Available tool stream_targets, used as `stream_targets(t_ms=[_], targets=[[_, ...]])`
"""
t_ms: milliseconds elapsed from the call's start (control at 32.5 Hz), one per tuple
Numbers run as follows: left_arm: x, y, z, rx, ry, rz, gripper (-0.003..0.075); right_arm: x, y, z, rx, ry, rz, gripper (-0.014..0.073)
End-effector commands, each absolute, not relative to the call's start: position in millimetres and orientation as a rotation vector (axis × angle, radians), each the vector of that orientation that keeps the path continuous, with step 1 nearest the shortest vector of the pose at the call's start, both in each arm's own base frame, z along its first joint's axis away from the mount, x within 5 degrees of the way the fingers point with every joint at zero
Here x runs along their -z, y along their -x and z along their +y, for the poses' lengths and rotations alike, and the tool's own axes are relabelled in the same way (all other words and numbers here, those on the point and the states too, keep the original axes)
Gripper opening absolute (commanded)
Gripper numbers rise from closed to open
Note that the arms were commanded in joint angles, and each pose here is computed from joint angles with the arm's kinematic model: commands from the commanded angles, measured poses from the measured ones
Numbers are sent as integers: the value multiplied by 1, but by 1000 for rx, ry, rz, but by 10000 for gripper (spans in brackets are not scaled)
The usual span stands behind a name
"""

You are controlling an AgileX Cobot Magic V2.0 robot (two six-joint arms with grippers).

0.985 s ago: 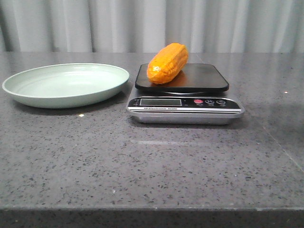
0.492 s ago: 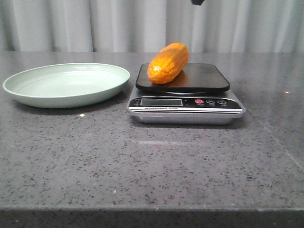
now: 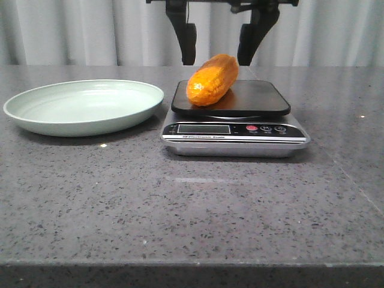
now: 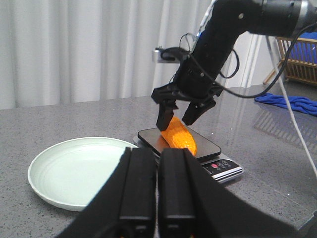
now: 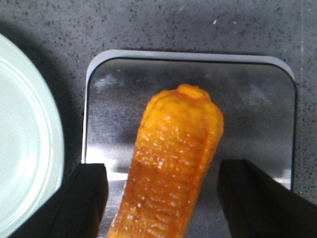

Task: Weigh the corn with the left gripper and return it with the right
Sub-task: 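Lower the right gripper onto the corn on the scale and close it, then carry the corn with the right gripper onto the plate and release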

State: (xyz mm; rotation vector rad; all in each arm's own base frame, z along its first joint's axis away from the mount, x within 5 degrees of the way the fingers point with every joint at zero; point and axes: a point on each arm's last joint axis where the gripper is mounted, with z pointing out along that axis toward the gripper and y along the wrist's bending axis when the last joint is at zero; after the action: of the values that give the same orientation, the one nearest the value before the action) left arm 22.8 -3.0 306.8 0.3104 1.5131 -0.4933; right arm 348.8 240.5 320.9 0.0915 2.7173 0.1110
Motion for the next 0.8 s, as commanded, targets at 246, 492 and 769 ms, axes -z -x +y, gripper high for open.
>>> stream_targets(t_ms=[246, 492, 769], targets=[[-320, -21, -4, 522, -314, 1428, 146, -335, -343, 235, -93, -123, 2745, 187], [-320, -21, -4, 522, -314, 1428, 146, -353, -329, 275, -348, 231, 2631, 143], [-320, -21, -4, 522, -314, 1428, 146, -353, -321, 326, -686, 301, 2449, 143]])
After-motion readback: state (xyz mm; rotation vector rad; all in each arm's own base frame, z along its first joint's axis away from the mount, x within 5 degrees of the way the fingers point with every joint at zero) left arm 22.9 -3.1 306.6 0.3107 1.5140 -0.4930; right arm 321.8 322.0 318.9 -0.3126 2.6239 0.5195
